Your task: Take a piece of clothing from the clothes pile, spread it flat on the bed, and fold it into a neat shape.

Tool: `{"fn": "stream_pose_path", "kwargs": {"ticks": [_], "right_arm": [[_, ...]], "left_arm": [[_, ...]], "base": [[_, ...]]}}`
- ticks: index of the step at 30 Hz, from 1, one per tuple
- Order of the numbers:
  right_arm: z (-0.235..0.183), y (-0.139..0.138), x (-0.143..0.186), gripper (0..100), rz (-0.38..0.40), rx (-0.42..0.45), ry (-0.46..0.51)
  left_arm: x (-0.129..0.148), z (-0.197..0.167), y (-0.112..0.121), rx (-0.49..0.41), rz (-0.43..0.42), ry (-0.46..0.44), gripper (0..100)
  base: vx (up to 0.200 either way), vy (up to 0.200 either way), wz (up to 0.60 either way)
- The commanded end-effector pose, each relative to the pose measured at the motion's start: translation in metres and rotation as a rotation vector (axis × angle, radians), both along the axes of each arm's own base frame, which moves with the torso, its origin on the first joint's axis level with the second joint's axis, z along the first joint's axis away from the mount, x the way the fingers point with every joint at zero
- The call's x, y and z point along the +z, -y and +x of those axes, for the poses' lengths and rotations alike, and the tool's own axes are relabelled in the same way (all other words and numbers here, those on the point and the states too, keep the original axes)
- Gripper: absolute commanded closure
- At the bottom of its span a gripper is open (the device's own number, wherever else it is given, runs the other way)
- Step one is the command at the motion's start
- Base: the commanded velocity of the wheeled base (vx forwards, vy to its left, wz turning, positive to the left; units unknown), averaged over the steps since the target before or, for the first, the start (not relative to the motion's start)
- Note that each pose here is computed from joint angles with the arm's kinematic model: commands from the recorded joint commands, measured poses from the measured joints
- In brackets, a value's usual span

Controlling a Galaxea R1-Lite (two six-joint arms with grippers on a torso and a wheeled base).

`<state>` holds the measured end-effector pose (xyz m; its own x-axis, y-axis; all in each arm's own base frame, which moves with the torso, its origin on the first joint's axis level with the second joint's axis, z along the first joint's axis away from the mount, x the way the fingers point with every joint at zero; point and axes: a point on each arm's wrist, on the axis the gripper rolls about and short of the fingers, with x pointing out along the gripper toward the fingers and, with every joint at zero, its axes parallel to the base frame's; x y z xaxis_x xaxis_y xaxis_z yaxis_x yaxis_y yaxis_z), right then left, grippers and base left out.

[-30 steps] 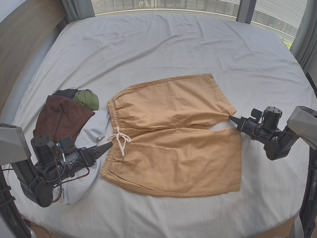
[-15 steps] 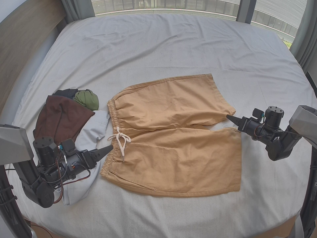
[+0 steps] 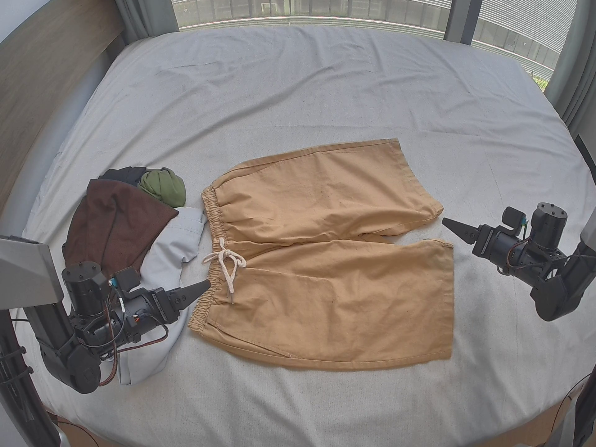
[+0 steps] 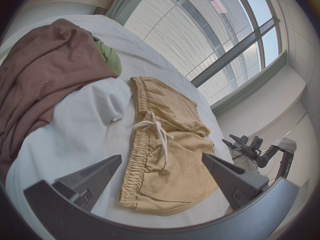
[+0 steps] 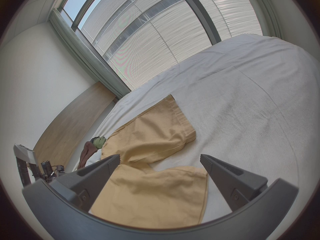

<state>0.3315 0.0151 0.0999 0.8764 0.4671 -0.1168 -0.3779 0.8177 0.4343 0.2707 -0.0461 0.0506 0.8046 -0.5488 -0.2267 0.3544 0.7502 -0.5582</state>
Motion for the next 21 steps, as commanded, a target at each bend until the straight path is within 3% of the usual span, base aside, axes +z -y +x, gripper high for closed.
{"fn": "stream_pose_path", "kwargs": {"ticks": [1, 21], "right_arm": [[-0.024, -0.004, 0.019, 0, 0.004, 0.006, 0.037], [-0.028, -0.006, 0.010, 0, 0.003, 0.013, -0.001]], "left_arm": [[-0.010, -0.001, -0.004, 0.015, 0.005, -0.044, 0], [-0.039, -0.007, -0.006, 0.020, 0.015, -0.179, 0]], "base": [[0.000, 0.000, 0.00], [0.000, 0.000, 0.00]]}}
